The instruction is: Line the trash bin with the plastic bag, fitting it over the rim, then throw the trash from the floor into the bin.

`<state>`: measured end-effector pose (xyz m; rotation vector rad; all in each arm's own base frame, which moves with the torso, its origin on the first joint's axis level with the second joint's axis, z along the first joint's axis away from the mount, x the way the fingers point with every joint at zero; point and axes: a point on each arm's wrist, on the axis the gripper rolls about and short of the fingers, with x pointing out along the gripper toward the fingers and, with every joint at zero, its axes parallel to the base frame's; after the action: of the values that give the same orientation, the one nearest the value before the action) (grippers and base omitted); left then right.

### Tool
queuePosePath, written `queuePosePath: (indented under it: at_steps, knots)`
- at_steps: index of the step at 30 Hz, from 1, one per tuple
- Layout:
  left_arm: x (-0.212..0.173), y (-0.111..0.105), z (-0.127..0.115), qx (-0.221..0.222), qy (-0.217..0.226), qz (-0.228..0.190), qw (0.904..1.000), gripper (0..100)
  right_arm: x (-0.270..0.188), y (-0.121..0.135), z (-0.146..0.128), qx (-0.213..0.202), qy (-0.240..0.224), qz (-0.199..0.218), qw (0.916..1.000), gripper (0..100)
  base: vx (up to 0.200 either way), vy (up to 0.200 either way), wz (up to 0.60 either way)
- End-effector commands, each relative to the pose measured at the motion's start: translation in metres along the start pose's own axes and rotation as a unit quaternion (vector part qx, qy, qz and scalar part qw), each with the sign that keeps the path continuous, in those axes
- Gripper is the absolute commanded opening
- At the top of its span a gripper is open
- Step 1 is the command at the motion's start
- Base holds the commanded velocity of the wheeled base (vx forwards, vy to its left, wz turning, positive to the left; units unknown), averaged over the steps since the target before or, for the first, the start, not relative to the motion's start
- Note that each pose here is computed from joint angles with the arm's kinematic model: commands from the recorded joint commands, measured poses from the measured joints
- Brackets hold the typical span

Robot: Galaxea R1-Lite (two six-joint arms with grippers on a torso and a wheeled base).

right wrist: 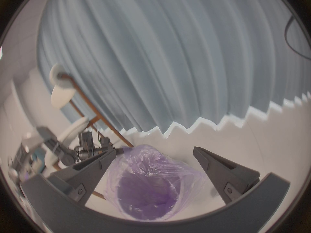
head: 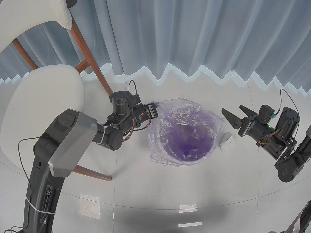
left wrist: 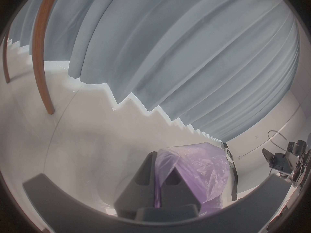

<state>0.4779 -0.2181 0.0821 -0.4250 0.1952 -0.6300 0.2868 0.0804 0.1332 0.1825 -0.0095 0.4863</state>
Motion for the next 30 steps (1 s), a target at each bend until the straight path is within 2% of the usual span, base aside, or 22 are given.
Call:
queuePosePath:
  at_steps: [1,3,5,8,13,16,21,27,30]
  knots:
    - [-0.014,-0.009,0.002,-0.001,-0.011,0.005,0.9999,0,0.034,-0.003,-0.028,-0.124,0.018,0.049,0.9909,100,0.0,0.0,0.0]
    - [-0.018,-0.007,-0.005,0.0,-0.012,0.004,0.9999,0,0.039,-0.014,-0.04,-0.161,0.028,0.071,0.984,100,0.0,0.0,0.0]
    - [-0.02,-0.005,-0.01,0.002,-0.017,0.002,0.9999,0,0.045,-0.023,-0.055,-0.207,0.023,0.106,0.9723,100,0.0,0.0,0.0]
    - [-0.022,-0.006,-0.01,0.003,-0.027,-0.003,0.9996,0,0.056,-0.025,-0.06,-0.241,0.007,0.148,0.959,100,0.0,0.0,0.0]
    - [-0.029,-0.013,-0.013,0.002,-0.02,-0.007,0.9998,0,0.067,-0.022,-0.059,-0.301,-0.005,0.176,0.9374,100,0.0,0.0,0.0]
    - [-0.029,-0.018,-0.014,0.004,-0.026,-0.015,0.9995,0,0.077,-0.018,-0.064,-0.319,-0.015,0.197,0.9271,100,0.0,0.0,0.0]
    - [-0.03,-0.018,-0.009,0.006,-0.036,-0.017,0.9992,0,0.08,-0.016,-0.064,-0.346,-0.024,0.199,0.9167,100,0.0,0.0,0.0]
    - [-0.03,-0.021,-0.006,0.006,-0.038,-0.02,0.9991,0,0.085,-0.012,-0.083,-0.344,-0.007,0.212,0.9149,100,0.0,0.0,0.0]
    - [-0.03,-0.024,-0.007,0.007,-0.038,-0.023,0.999,0,0.095,-0.014,-0.081,-0.351,-0.022,0.209,0.9123,100,0.0,0.0,0.0]
